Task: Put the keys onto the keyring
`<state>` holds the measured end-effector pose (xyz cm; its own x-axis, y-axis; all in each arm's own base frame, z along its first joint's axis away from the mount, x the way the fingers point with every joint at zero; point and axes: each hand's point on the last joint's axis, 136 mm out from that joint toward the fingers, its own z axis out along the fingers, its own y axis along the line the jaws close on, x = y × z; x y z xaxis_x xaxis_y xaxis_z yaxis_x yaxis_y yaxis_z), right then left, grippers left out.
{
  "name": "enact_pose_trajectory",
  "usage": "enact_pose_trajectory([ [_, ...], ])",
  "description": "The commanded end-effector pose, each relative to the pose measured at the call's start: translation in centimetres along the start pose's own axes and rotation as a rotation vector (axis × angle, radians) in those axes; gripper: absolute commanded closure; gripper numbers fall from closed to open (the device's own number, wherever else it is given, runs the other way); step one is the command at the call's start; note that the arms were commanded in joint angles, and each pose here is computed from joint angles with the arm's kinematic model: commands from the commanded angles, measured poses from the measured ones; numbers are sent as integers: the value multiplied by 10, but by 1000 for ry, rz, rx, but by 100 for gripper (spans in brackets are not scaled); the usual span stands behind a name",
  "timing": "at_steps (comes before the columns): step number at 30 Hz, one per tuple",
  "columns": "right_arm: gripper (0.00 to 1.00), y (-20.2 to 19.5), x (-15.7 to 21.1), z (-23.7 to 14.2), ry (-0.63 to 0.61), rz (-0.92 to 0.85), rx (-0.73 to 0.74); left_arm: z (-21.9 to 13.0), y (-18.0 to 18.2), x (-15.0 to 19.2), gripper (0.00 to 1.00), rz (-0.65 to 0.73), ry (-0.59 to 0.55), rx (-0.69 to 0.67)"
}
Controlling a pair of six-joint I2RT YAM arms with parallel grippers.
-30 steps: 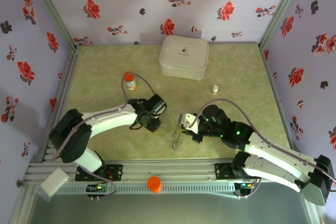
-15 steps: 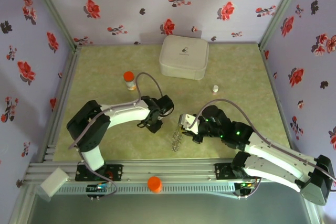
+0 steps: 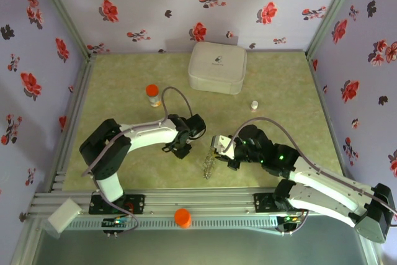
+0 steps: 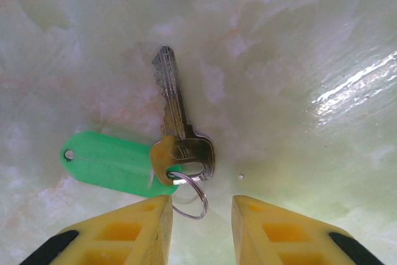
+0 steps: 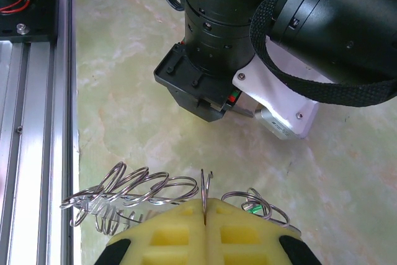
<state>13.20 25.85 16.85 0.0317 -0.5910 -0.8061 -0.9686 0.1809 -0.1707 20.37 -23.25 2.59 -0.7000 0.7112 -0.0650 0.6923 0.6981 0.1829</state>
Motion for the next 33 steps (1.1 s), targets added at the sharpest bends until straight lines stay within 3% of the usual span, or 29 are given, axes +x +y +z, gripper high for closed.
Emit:
enact_pose_trajectory([
  [1,100,-1,-18,-7,-55,-34,8,11,2,8,69,35,40,-30],
  [12,100,-1,-19,-7,-54,-36,5,15,8,7,78,38,36,-72],
  [19,100,-1,-18,-6,-54,-37,3,9,16,4,89,41,21,-113],
  [23,100,-1,-18,-7,-54,-34,4,2,20,1,100,37,-2,-134],
  [28,100,-1,-18,-6,-53,-34,2,-18,27,-8,100,12,-84,-156],
  [33,100,0,-18,-5,-55,-31,-5,-52,23,-27,100,-80,-285,-63],
])
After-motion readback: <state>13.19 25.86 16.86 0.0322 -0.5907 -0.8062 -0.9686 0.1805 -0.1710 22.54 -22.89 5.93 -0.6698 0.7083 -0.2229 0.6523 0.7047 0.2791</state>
